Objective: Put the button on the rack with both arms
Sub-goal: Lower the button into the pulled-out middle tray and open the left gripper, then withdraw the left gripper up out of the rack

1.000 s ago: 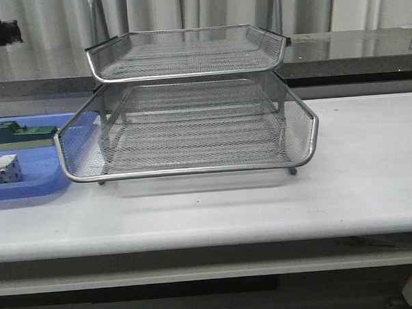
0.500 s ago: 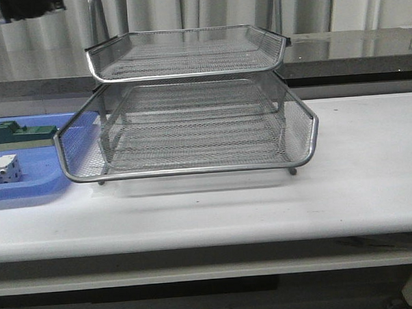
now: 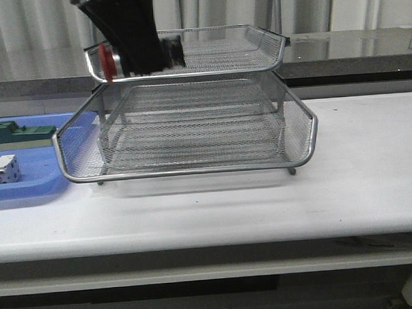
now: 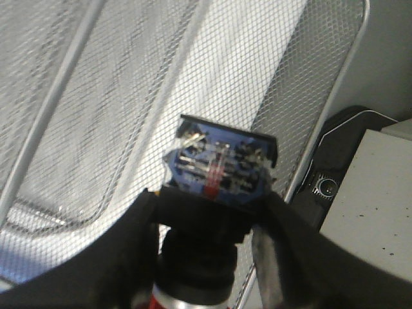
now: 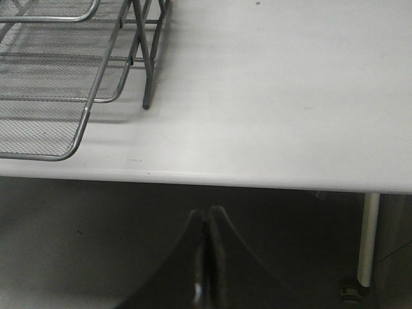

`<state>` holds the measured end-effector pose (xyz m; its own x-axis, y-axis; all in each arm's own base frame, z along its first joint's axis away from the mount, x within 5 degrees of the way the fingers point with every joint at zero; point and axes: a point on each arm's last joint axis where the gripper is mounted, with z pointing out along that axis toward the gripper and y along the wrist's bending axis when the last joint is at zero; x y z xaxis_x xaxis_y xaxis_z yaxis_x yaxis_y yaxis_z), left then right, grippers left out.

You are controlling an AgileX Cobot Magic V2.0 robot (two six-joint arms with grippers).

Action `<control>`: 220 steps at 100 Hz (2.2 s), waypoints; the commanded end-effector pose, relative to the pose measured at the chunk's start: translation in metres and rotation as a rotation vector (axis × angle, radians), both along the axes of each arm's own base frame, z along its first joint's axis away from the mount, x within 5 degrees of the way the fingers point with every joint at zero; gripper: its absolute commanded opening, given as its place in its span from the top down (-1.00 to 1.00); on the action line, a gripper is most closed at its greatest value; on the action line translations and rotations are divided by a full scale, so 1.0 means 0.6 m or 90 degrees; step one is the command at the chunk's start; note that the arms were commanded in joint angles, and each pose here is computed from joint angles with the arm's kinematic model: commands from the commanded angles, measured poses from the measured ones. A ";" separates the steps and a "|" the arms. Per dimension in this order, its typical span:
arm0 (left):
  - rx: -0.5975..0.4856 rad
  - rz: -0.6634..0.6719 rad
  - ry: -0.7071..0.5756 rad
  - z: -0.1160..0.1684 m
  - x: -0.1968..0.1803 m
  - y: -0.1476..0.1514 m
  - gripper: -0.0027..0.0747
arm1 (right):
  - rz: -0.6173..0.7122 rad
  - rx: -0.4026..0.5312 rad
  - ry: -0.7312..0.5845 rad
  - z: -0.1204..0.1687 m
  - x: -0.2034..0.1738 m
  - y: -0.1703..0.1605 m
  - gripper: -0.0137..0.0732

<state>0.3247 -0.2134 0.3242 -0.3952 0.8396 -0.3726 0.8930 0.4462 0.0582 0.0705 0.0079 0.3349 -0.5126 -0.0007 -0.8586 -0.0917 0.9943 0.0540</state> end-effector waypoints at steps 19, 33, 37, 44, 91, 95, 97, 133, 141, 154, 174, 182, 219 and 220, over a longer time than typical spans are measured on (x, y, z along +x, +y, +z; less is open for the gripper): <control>-0.042 -0.026 -0.060 -0.014 0.016 -0.045 0.83 | 0.003 -0.001 -0.057 0.020 0.005 0.000 0.84; -0.045 -0.021 -0.068 -0.029 0.028 -0.052 0.82 | 0.003 -0.001 -0.057 0.020 0.005 0.000 0.84; -0.046 -0.021 -0.068 -0.030 0.029 -0.053 0.82 | 0.003 -0.001 -0.057 0.020 0.005 0.000 0.84; -0.045 -0.021 -0.068 -0.032 0.030 -0.053 0.78 | 0.003 -0.001 -0.057 0.020 0.005 0.000 0.84; -0.040 -0.020 -0.060 -0.044 0.034 -0.056 -0.02 | 0.003 -0.001 -0.057 0.020 0.005 0.000 0.84; -0.040 -0.020 -0.060 -0.044 0.034 -0.056 -0.10 | 0.003 -0.001 -0.057 0.020 0.005 0.000 0.84; -0.040 -0.020 -0.060 -0.044 0.034 -0.056 -0.14 | 0.003 -0.001 -0.057 0.020 0.005 0.000 0.84; -0.031 -0.023 -0.042 -0.033 0.029 -0.053 -0.40 | 0.003 -0.001 -0.057 0.020 0.005 0.000 0.84; -0.027 -0.009 -0.021 -0.020 0.026 -0.049 -0.40 | 0.003 -0.001 -0.057 0.020 0.005 0.000 0.84; -0.024 0.028 0.004 0.012 0.028 -0.027 -0.40 | 0.003 -0.001 -0.057 0.020 0.005 0.000 0.84; -0.065 0.159 -0.007 0.059 0.043 0.044 -0.40 | 0.003 -0.001 -0.057 0.020 0.005 0.000 0.84; -0.077 0.203 -0.019 0.076 0.048 0.079 -0.39 | 0.003 -0.001 -0.057 0.020 0.005 0.000 0.84; -0.129 0.368 -0.091 0.126 0.027 0.223 -0.39 | 0.003 -0.001 -0.057 0.020 0.005 0.000 0.84; -0.133 0.374 -0.095 0.127 0.025 0.226 -0.39 | 0.003 -0.001 -0.057 0.020 0.005 0.000 0.84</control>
